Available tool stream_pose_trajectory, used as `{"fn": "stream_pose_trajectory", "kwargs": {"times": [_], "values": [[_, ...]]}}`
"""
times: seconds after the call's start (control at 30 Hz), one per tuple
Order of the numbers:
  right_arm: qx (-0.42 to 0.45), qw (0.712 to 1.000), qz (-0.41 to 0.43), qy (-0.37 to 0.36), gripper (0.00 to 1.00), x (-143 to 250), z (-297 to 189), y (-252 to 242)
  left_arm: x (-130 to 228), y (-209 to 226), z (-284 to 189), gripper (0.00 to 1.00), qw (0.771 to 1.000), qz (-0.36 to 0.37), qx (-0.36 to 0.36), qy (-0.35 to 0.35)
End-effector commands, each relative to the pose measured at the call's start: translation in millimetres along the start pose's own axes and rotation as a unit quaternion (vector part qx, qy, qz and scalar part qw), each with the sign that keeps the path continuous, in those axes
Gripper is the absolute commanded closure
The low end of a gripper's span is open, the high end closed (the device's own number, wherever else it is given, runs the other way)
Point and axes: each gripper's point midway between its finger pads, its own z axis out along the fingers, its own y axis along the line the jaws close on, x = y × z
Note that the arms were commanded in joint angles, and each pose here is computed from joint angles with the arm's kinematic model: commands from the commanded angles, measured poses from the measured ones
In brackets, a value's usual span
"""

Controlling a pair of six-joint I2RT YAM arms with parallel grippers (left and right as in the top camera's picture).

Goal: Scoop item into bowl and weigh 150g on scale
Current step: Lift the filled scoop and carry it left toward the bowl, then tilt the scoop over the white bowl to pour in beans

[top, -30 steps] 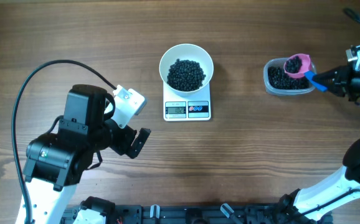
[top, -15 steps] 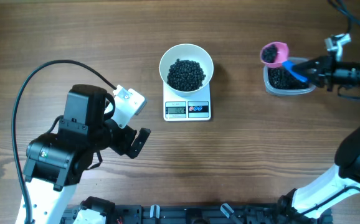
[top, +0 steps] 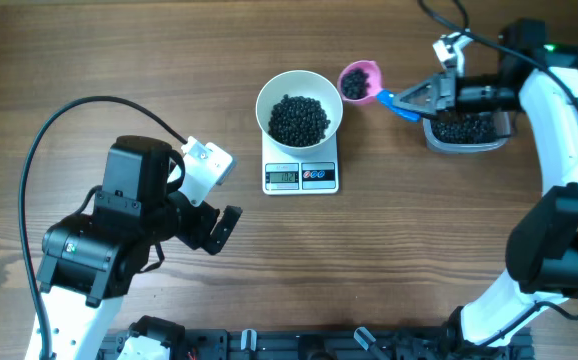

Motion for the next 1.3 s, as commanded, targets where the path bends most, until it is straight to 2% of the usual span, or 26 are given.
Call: {"fn": "stream_pose_trajectory", "kwargs": {"times": [0.0, 0.27, 0.37, 0.5, 0.63, 0.8, 1.0, 1.13, 1.27], "values": [[-0.015, 1.000, -0.024, 0.009, 0.95, 2, 16, 26, -6, 0, -5, 0.00, 1.000, 0.009, 0.002, -0.012], [0.097, 0.989, -0.108, 0.029, 0.95, -4, 54, 8, -6, 0, -5, 0.00, 1.000, 0.009, 0.002, -0.012], [0.122, 0.977, -0.168, 0.043, 0.95, -2, 72, 10, -6, 0, -5, 0.00, 1.000, 0.009, 0.002, -0.012], [0.208, 0.954, -0.208, 0.055, 0.95, -2, 88, -4, -6, 0, -5, 0.00, 1.000, 0.010, 0.002, -0.012], [0.232, 0.933, -0.269, 0.059, 0.96, -5, 103, 1, -6, 0, -5, 0.00, 1.000, 0.010, 0.002, -0.012], [0.271, 0.915, -0.293, 0.059, 0.95, -8, 110, 2, -6, 0, -5, 0.00, 1.000, 0.010, 0.002, -0.012], [0.355, 0.874, -0.330, 0.038, 0.96, -15, 98, 10, -6, 0, -5, 0.00, 1.000, 0.009, 0.002, -0.012], [0.379, 0.853, -0.358, 0.031, 0.95, -17, 93, 19, -6, 0, -5, 0.00, 1.000, 0.010, 0.002, -0.012], [0.381, 0.846, -0.370, 0.038, 0.95, -11, 103, 24, -6, 0, -5, 0.00, 1.000, 0.010, 0.002, -0.012]]}}
